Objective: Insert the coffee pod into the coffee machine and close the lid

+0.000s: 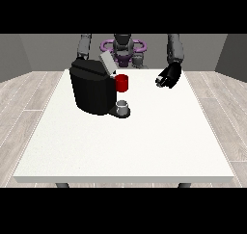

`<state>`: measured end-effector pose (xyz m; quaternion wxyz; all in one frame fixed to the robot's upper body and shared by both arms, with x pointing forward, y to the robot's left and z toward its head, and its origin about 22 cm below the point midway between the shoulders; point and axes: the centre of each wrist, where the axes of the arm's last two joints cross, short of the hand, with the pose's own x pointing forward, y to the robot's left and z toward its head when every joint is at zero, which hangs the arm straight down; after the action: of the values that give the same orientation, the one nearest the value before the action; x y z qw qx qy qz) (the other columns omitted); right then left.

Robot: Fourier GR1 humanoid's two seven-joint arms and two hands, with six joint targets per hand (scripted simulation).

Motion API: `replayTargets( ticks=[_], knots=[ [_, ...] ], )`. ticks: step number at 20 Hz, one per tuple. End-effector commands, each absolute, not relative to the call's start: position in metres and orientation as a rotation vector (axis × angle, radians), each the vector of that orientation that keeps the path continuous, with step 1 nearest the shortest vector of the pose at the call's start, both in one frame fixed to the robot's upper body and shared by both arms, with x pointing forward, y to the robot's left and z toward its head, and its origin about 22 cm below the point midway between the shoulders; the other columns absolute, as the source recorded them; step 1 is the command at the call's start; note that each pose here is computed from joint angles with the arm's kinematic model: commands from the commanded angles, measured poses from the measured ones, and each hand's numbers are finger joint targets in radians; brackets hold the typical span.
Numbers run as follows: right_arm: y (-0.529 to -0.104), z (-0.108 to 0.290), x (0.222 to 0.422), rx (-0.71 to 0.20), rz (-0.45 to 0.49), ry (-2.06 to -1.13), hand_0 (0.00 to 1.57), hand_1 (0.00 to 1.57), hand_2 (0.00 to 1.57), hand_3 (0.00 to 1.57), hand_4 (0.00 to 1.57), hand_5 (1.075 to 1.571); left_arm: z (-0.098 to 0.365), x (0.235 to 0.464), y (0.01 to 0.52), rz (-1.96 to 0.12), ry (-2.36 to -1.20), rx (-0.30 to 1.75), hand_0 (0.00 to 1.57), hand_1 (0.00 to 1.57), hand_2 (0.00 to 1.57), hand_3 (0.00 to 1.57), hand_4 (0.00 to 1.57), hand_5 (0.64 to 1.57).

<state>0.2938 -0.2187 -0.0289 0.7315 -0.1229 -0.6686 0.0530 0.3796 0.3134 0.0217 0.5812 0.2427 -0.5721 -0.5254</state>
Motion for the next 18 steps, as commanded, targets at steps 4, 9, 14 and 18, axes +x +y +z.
replayTargets(
  ticks=[4, 9, 14, 18],
  knots=[
    [-0.232, -0.036, 0.304, -0.295, 0.095, -1.385, 0.00, 0.00, 0.00, 0.00, 0.00, 1.571, 0.053, 0.399, 0.274, -1.307, -1.312, 0.447, 1.37, 1.37, 1.38, 1.33, 0.50, 1.571],
    [-0.229, -0.058, 0.286, -0.290, 0.139, -1.377, 0.00, 0.00, 0.00, 0.00, 0.00, 1.571, 0.092, 0.414, 0.259, -1.309, -1.343, 0.415, 1.33, 1.33, 1.35, 1.32, 0.59, 1.571],
    [-0.191, -0.045, 0.298, -0.250, 0.160, -1.446, 0.00, 0.00, 0.00, 0.00, 0.00, 1.571, 0.141, 0.433, 0.231, -1.291, -1.409, 0.496, 1.34, 1.34, 1.37, 1.35, 0.56, 1.571],
    [-0.197, -0.027, 0.304, -0.199, 0.184, -1.491, 0.00, 0.00, 0.00, 0.00, 0.00, 1.571, 0.156, 0.441, 0.232, -1.194, -1.422, 0.460, 1.38, 1.38, 1.40, 1.38, 0.52, 1.571]
  ],
)
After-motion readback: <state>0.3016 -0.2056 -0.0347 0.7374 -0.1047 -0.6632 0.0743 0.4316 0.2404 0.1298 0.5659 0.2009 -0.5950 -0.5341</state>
